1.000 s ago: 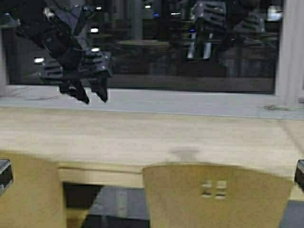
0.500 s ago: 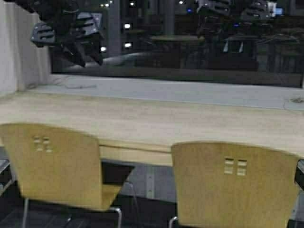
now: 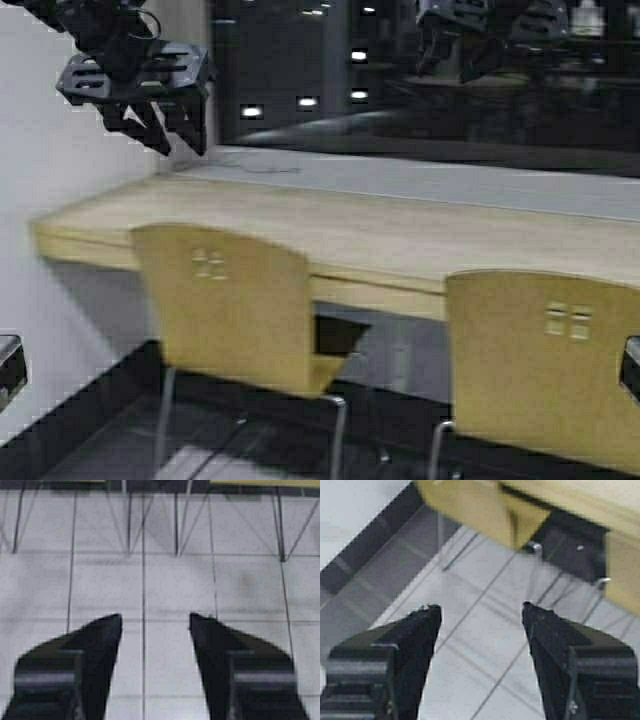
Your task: Push the chairs under the table
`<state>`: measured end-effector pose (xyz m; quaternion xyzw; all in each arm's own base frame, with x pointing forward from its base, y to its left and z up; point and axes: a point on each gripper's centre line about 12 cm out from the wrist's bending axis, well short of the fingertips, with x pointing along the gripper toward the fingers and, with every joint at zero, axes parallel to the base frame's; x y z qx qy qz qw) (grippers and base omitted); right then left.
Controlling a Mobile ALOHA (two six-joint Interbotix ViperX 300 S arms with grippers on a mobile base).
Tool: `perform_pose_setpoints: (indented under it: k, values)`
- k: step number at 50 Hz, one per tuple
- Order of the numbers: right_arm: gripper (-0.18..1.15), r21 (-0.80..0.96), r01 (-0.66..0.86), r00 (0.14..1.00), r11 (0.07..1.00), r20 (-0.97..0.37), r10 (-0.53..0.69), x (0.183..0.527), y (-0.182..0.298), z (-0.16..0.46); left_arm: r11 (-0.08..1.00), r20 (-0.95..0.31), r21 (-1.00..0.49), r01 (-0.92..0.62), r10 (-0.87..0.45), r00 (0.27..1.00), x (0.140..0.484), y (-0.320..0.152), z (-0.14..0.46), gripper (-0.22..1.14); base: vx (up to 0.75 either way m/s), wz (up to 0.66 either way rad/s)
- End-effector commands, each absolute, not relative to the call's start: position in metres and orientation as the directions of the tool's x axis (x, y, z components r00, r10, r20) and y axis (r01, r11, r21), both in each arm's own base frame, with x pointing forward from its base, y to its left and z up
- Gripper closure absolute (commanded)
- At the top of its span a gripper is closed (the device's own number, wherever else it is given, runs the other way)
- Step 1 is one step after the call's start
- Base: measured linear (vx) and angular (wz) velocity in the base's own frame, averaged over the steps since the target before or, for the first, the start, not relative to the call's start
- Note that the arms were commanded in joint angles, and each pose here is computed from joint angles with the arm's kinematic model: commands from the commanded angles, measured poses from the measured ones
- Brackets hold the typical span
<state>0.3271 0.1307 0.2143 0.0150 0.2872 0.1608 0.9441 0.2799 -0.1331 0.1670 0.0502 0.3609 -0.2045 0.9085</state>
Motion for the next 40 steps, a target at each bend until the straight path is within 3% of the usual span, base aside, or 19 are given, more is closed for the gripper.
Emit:
perform_pose_setpoints:
  k: [1, 18, 40]
  values:
    - [0.1, 0.127, -0.297, 0.798, 0.946, -0.511, 0.319, 0.327, 0.131, 0.226, 0.911, -0.658, -0.052, 0.409, -0.339, 0.672, 0.288, -0.136, 0.174, 0.1, -0.32, 0.39]
    - [0.1, 0.126, -0.295, 0.79, 0.947, -0.525, 0.316, 0.326, 0.131, 0.223, 0.901, -0.637, -0.017, 0.432, -0.343, 0.69, 0.297, -0.139, 0.184, 0.1, -0.34, 0.35]
    - [0.1, 0.113, -0.295, 0.785, 0.949, -0.538, 0.308, 0.338, 0.133, 0.217, 0.907, -0.653, -0.027, 0.42, -0.334, 0.68, 0.301, -0.139, 0.178, 0.1, -0.35, 0.17]
